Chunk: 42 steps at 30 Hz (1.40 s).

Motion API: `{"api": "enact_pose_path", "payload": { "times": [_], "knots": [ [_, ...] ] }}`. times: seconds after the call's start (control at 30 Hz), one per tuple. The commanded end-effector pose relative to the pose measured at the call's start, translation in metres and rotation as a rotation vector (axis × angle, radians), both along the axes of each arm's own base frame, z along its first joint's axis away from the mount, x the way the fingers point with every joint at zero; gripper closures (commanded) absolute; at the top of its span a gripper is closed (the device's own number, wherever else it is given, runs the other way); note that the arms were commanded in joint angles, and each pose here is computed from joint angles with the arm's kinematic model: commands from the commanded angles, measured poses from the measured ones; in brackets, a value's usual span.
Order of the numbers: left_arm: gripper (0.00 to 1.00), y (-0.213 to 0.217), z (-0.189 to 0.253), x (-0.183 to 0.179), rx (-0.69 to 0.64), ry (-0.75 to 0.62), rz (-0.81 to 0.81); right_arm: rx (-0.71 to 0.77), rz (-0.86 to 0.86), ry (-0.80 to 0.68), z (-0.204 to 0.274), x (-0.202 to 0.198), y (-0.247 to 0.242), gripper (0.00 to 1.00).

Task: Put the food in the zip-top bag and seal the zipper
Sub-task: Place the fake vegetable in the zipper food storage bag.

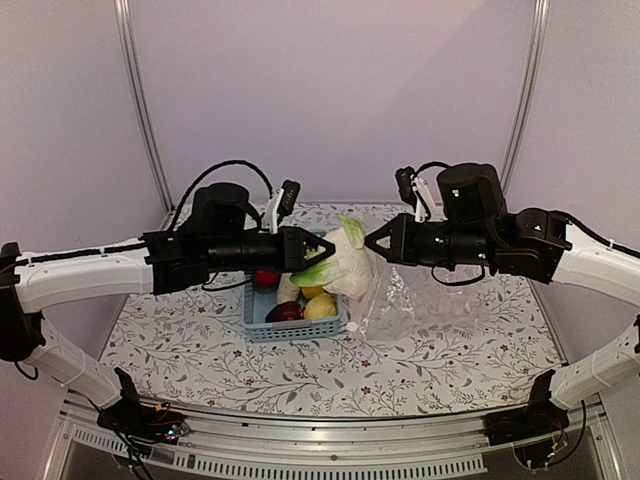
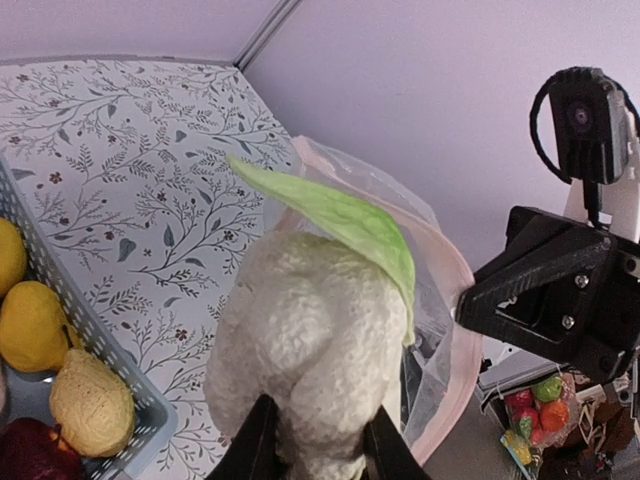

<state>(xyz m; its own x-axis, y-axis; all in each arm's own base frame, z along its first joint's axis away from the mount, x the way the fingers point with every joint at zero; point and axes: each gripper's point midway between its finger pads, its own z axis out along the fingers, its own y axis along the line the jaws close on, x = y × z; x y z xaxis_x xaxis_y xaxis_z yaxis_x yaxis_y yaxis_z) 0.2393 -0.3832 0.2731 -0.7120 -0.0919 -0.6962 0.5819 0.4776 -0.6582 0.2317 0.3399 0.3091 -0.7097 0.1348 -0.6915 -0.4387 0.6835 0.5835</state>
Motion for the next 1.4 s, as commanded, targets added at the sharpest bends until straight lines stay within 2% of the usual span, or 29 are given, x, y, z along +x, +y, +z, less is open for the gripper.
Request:
{"api": "enact_pose_path", "payload": {
  "times": [0.0, 0.1, 0.27, 0.43, 0.53, 0.63, 0.83, 1.03, 1.2, 1.37],
  "knots": [
    [0.83, -0.019, 0.004, -0.009, 0.016, 0.012, -0.063, 0.01, 0.007, 0.021, -0.011, 0.004, 0.01, 1.0],
    [0.83, -0.033, 0.006, -0.015, 0.013, 0.015, -0.112, 0.007, -0.003, 0.022, -0.013, 0.007, 0.011, 1.0],
    [0.84, -0.042, -0.008, -0.022, 0.098, 0.035, -0.145, -0.012, -0.054, 0.003, -0.014, 0.015, 0.005, 1.0],
    [0.84, -0.045, -0.002, -0.03, 0.08, 0.011, -0.191, -0.019, -0.08, -0.001, -0.014, 0.021, -0.004, 1.0],
    [0.84, -0.053, 0.004, -0.045, 0.05, 0.002, -0.293, -0.028, -0.065, -0.005, -0.016, 0.023, -0.003, 1.0],
    [0.83, -0.059, 0.002, -0.047, 0.058, -0.012, -0.307, -0.01, -0.027, 0.004, -0.018, 0.021, 0.007, 1.0],
    [0.84, -0.055, -0.015, -0.015, 0.15, -0.017, -0.133, 0.074, 0.079, 0.044, -0.016, 0.011, 0.03, 1.0],
    [0.83, -0.036, -0.013, 0.02, 0.161, -0.05, 0.105, 0.1, 0.112, 0.084, -0.022, 0.005, 0.036, 1.0],
    [0.83, -0.027, -0.003, 0.035, 0.085, -0.082, 0.219, 0.115, 0.115, 0.1, -0.024, 0.002, 0.036, 1.0],
    [0.81, -0.029, 0.006, 0.04, 0.041, -0.099, 0.246, 0.129, 0.109, 0.122, -0.028, 0.002, 0.037, 1.0]
  ]
}}
